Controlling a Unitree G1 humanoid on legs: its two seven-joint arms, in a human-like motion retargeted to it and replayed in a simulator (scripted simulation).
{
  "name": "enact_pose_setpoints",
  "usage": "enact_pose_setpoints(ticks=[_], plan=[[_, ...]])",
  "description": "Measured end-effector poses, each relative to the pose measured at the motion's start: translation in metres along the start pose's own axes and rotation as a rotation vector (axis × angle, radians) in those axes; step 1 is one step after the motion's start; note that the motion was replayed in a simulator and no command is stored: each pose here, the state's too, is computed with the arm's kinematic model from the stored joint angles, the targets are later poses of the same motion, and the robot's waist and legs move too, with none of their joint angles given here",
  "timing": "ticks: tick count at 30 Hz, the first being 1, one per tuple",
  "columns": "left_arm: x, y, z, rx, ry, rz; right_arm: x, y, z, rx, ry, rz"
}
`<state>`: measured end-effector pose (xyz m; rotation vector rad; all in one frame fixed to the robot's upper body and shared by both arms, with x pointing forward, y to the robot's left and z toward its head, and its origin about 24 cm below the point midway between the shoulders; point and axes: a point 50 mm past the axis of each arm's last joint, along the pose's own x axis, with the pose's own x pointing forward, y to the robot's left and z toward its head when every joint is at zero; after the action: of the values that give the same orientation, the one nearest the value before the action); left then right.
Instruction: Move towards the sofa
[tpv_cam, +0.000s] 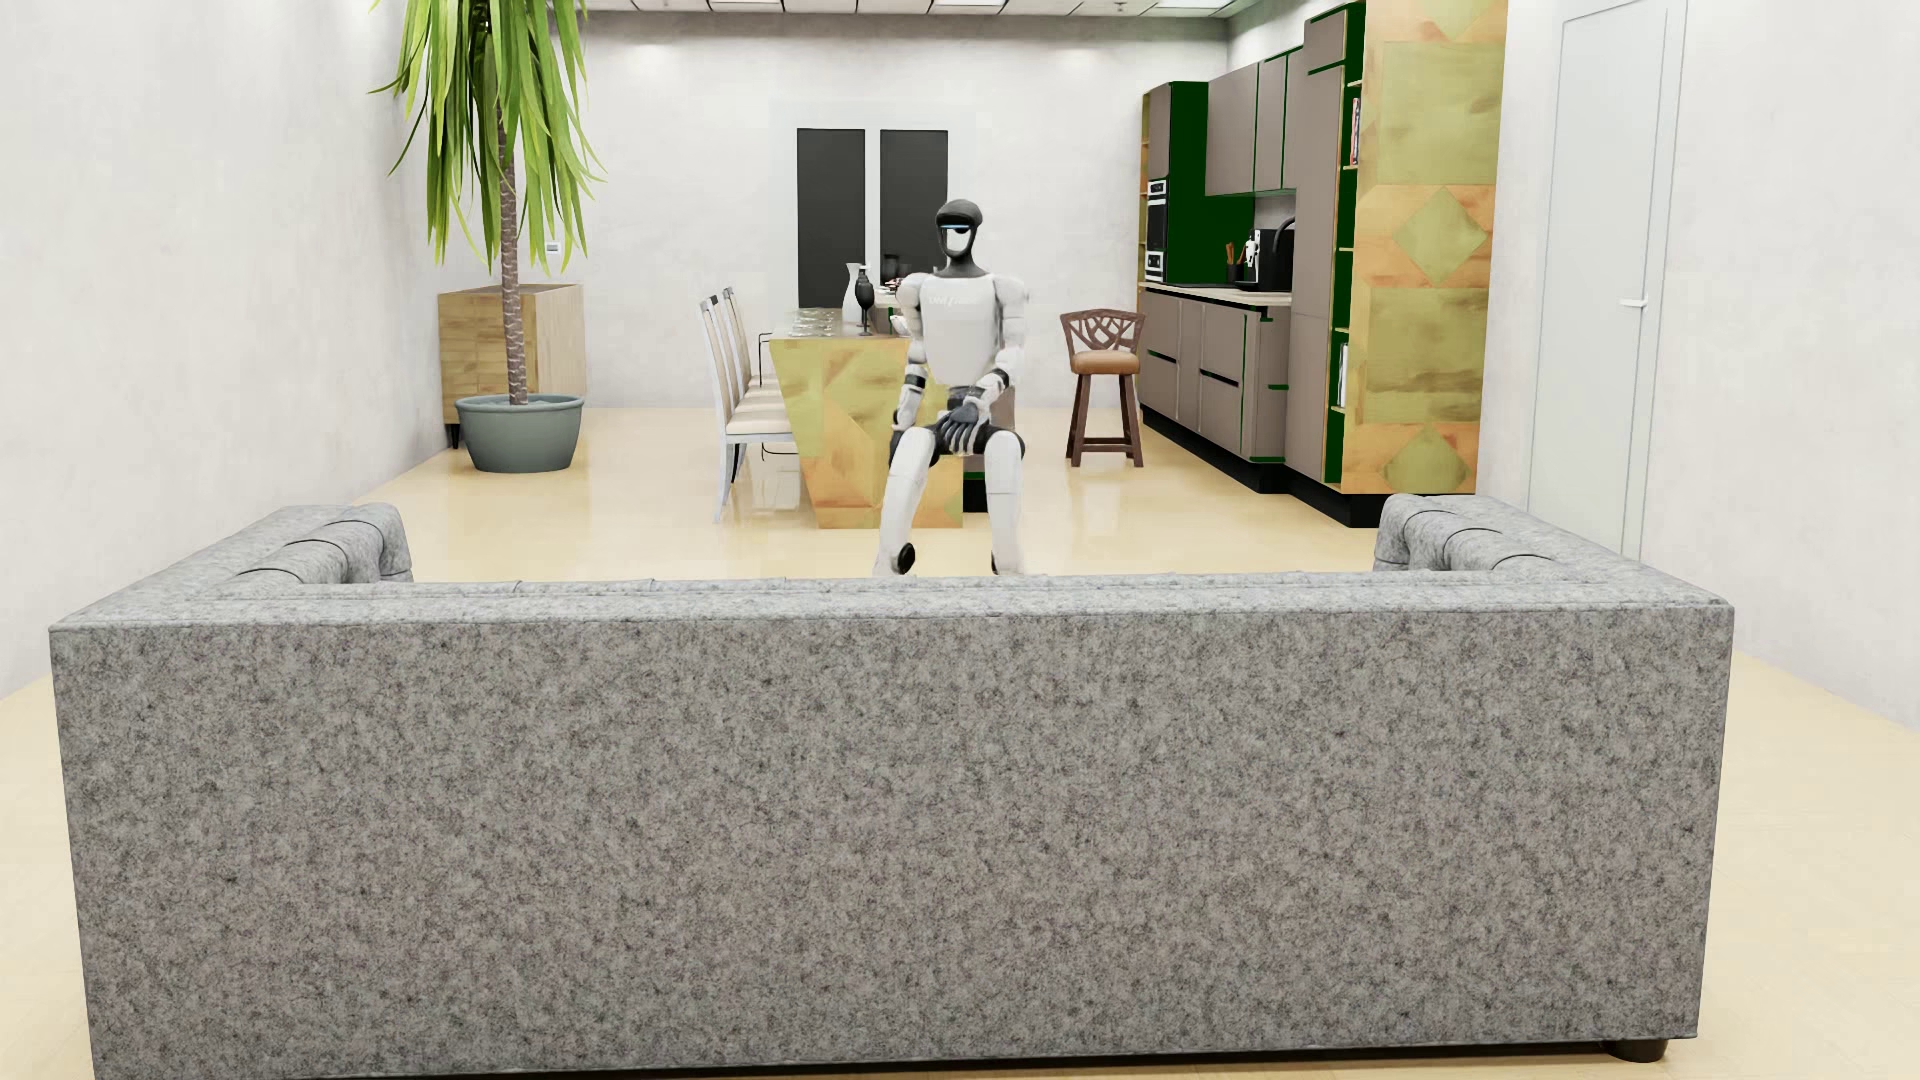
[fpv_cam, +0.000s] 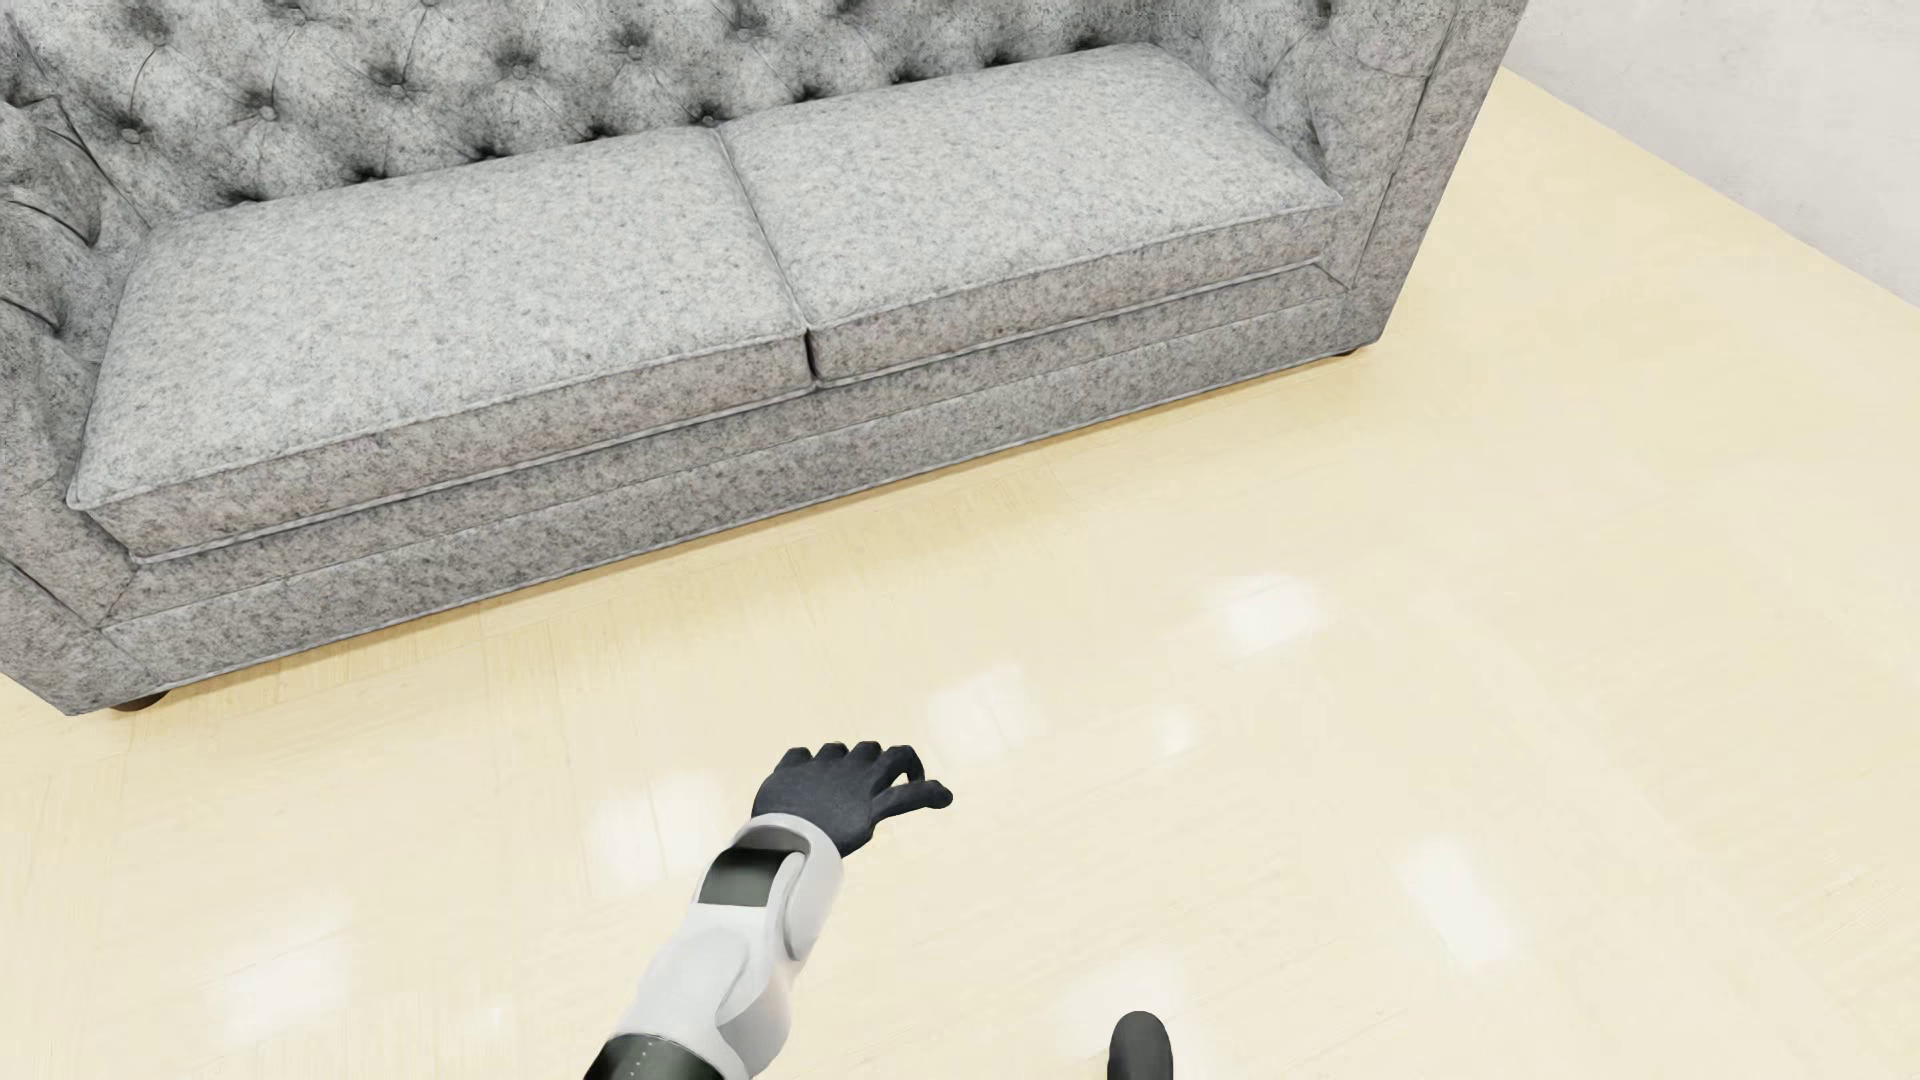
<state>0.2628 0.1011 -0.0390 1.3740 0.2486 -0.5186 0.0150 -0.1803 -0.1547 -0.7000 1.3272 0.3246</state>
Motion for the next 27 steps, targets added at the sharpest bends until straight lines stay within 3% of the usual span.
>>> enact_pose_setpoints(ticks=[3, 7, 11, 13, 15, 17, 19, 24, 27], plan=[[-0.015, -0.024, -0.025, -0.099, 0.124, -0.019, 0.006, -0.007, 0.013, -0.039, 0.010, -0.012], [-0.061, -0.104, -0.074, -0.257, 0.515, -0.176, 0.006, -0.057, 0.040, -0.007, -0.089, -0.189], [-0.140, -0.189, -0.099, -0.362, 0.775, -0.583, -0.009, -0.121, 0.073, 0.034, -0.270, -0.388], [-0.166, -0.213, -0.093, -0.249, 0.685, -0.850, -0.019, -0.144, 0.082, 0.069, -0.336, -0.473], [-0.173, -0.220, -0.088, -0.139, 0.573, -0.992, -0.024, -0.151, 0.080, 0.134, -0.344, -0.546], [-0.168, -0.215, -0.089, -0.172, 0.584, -0.954, -0.018, -0.140, 0.069, 0.204, -0.289, -0.563], [-0.153, -0.199, -0.093, -0.275, 0.645, -0.773, -0.007, -0.115, 0.057, 0.217, -0.209, -0.473], [-0.104, -0.145, -0.093, -0.399, 0.634, -0.344, 0.016, -0.044, 0.021, -0.083, 0.026, -0.043], [-0.082, -0.113, -0.085, -0.375, 0.501, -0.228, 0.015, -0.028, 0.011, -0.099, 0.058, 0.016]])
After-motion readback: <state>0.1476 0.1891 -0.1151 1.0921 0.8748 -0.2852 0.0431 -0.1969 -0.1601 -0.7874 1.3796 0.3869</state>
